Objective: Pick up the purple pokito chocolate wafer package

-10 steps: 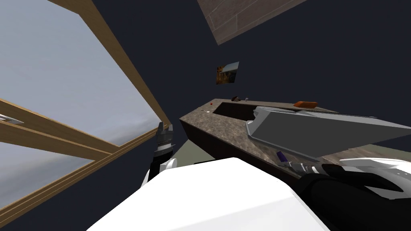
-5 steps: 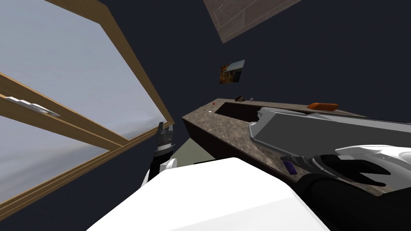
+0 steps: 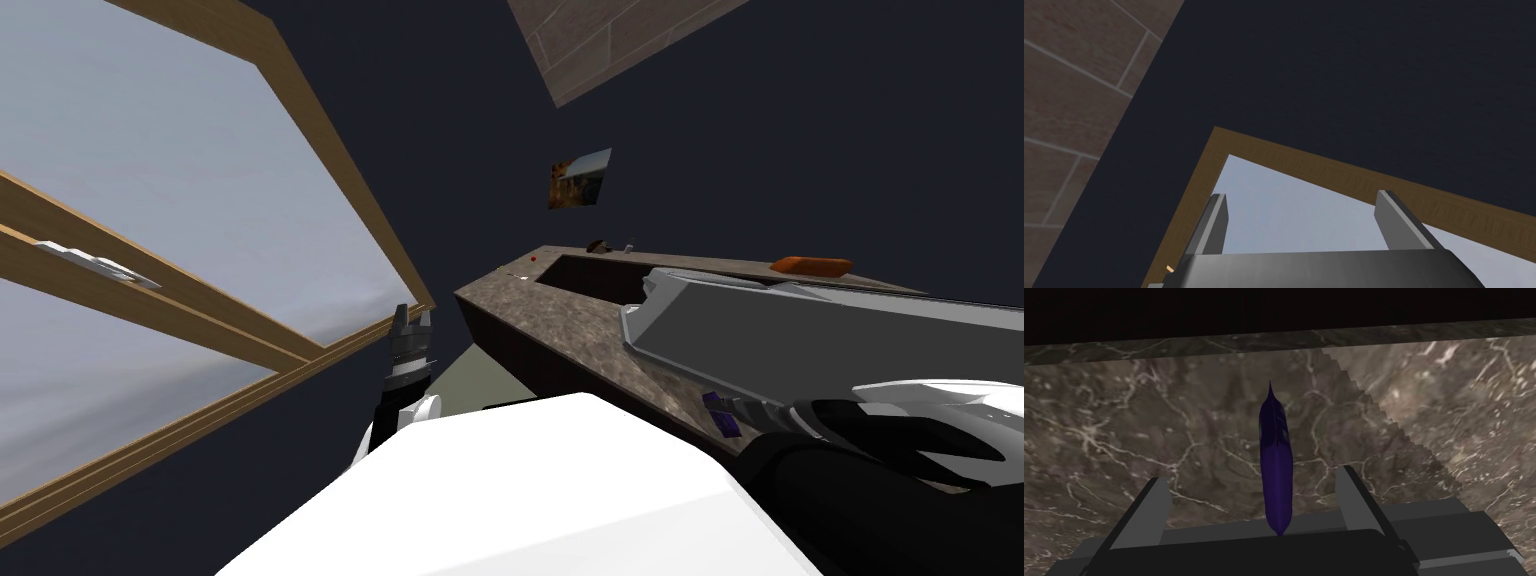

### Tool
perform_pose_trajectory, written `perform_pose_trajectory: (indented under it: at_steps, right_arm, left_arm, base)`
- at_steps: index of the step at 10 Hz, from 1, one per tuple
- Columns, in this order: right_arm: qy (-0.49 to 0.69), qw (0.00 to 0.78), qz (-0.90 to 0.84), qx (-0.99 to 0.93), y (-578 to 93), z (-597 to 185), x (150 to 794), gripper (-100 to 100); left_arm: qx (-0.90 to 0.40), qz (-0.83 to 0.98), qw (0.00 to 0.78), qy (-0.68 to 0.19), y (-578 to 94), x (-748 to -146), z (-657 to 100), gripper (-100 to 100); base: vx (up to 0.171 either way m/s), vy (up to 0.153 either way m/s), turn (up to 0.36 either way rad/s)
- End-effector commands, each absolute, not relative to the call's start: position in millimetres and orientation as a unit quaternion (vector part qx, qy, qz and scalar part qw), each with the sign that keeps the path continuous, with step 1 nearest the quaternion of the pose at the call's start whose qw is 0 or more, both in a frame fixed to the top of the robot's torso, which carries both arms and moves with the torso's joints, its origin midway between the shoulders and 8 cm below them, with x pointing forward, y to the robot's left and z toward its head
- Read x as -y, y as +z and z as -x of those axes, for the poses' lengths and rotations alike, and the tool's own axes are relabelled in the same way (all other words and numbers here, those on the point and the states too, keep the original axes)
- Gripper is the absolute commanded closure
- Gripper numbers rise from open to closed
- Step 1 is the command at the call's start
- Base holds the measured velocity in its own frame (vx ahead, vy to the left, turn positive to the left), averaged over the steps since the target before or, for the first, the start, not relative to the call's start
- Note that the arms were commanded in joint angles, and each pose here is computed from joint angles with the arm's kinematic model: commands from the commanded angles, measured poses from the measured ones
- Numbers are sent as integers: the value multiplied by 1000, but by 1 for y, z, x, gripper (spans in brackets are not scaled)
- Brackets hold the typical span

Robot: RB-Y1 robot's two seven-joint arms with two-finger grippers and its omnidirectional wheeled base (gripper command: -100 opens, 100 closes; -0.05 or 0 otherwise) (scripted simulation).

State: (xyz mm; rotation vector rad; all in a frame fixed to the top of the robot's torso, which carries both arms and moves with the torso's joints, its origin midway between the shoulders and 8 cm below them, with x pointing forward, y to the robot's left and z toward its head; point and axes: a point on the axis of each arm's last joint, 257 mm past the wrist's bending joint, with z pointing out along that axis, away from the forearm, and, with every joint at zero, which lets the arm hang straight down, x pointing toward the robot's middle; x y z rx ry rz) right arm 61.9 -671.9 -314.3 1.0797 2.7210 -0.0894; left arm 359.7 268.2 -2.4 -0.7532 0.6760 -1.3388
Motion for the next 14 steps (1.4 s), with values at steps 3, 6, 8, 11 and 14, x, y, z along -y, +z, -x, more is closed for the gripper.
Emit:
perform_pose_trajectory:
  at_steps: [3, 6, 8, 11, 14]
  right_arm:
    - [-31, 105, -373, -921, -326, -42, 670, -100]
    - [-30, 106, -372, -922, -324, -45, 670, 100]
    - [-31, 106, -372, -922, -324, -45, 671, 100]
    - [-31, 106, -368, -923, -316, -58, 672, 100]
    - [-30, 106, -362, -926, -307, -74, 672, 100]
  left_arm:
    - [-300, 334, 668, -594, -2, -268, -360, 0]
    - [-300, 334, 668, -594, -2, -268, -360, 0]
    - [-300, 334, 668, -594, -2, -268, -360, 0]
    - [-300, 334, 668, -594, -2, -268, -360, 0]
    - [-300, 334, 668, -594, -2, -268, -360, 0]
  base:
    - [-1, -1, 3]
    - [1, 1, 4]
    - [-1, -1, -7]
    - [4, 3, -8]
    - [2, 3, -9]
